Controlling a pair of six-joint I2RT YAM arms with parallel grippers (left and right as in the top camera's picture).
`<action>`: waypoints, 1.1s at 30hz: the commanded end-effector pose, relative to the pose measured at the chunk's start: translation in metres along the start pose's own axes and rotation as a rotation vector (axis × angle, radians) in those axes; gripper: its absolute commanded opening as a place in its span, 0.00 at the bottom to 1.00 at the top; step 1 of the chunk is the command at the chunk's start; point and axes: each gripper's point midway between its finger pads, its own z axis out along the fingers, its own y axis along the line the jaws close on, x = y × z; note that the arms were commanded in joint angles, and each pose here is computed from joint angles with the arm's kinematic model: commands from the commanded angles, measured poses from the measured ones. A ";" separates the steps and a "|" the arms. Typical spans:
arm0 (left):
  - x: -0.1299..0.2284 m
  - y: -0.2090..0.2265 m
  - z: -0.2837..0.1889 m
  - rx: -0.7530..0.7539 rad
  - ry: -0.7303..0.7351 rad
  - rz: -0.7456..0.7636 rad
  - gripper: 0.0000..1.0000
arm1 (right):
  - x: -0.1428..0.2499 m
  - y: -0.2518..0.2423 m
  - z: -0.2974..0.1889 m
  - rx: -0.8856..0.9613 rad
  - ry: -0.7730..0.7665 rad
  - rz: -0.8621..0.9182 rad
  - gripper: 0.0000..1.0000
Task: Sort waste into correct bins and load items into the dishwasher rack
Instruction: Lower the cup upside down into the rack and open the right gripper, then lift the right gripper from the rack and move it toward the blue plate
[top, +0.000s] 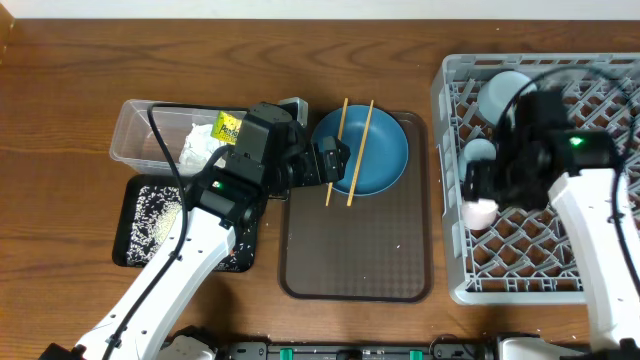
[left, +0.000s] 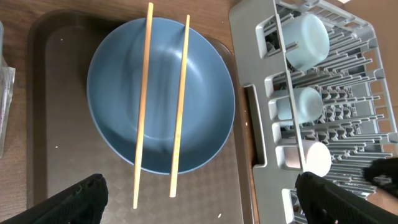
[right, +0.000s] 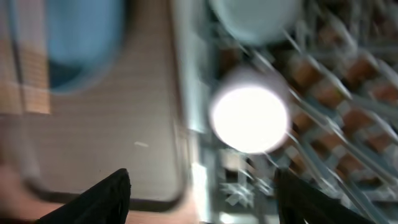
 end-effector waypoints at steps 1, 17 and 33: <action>-0.001 0.001 -0.002 -0.008 -0.009 0.012 0.99 | -0.014 0.034 -0.022 -0.180 -0.053 -0.029 0.71; -0.001 0.001 -0.002 -0.008 -0.009 0.012 0.99 | 0.003 0.095 -0.015 -0.242 -0.033 -0.202 0.77; -0.001 0.001 -0.002 -0.008 -0.009 0.012 0.99 | 0.021 0.120 -0.013 -0.260 0.003 -0.251 0.80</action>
